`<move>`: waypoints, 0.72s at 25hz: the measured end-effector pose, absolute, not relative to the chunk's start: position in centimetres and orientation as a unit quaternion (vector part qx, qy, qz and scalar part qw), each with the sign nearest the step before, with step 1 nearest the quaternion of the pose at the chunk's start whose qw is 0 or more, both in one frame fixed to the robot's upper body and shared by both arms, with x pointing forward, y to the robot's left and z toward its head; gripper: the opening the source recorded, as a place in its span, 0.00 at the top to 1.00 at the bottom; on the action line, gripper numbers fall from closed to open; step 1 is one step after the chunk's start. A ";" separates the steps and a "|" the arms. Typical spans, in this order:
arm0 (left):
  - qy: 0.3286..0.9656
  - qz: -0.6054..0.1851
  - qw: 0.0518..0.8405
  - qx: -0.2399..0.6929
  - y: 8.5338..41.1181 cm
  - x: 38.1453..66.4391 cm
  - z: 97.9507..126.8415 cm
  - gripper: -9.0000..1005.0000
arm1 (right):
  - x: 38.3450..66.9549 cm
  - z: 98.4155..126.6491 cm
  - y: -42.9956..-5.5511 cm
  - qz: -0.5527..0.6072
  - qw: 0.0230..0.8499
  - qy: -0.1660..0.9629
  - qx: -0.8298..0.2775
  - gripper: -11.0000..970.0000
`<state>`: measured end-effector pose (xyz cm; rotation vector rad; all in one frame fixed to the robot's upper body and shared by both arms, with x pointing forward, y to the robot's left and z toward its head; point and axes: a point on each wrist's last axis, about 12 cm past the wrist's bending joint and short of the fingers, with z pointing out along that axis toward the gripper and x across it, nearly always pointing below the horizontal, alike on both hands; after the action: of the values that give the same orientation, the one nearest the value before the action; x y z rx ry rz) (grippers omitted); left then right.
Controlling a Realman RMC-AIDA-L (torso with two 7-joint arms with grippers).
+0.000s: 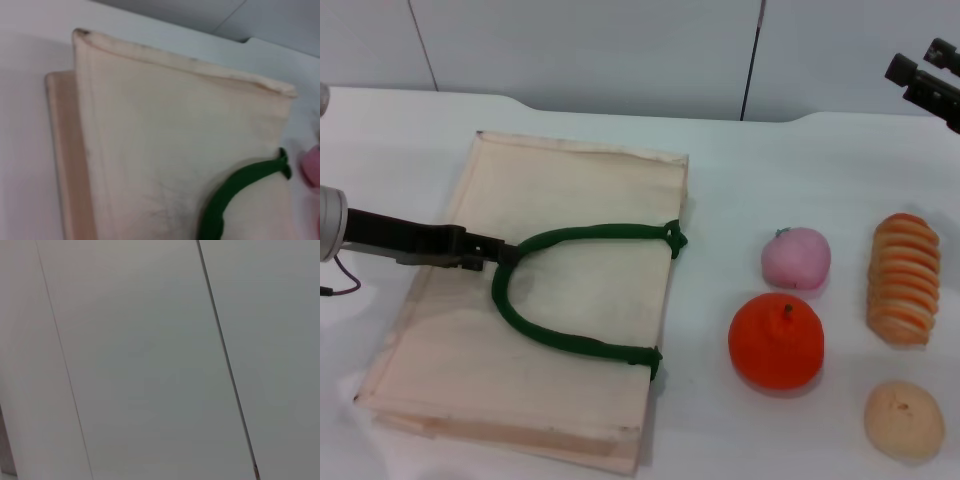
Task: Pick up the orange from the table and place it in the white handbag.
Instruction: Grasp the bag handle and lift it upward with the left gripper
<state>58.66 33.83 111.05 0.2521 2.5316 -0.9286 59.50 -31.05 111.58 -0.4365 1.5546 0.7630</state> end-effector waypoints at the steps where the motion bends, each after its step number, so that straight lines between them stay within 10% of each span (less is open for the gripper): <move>1: 0.914 -0.333 0.214 0.091 33.8 58.7 111.0 0.29 | 59.5 111.6 -31.0 0.333 0.627 0.678 -0.190 0.17; 18: 0.906 -0.346 0.213 0.118 31.3 60.3 110.7 0.29 | 59.5 111.6 -31.0 0.335 0.629 0.675 -0.190 0.17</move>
<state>60.34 31.27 110.67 0.3285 2.5146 -0.9593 59.49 -30.97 111.64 -0.4348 1.5472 0.7665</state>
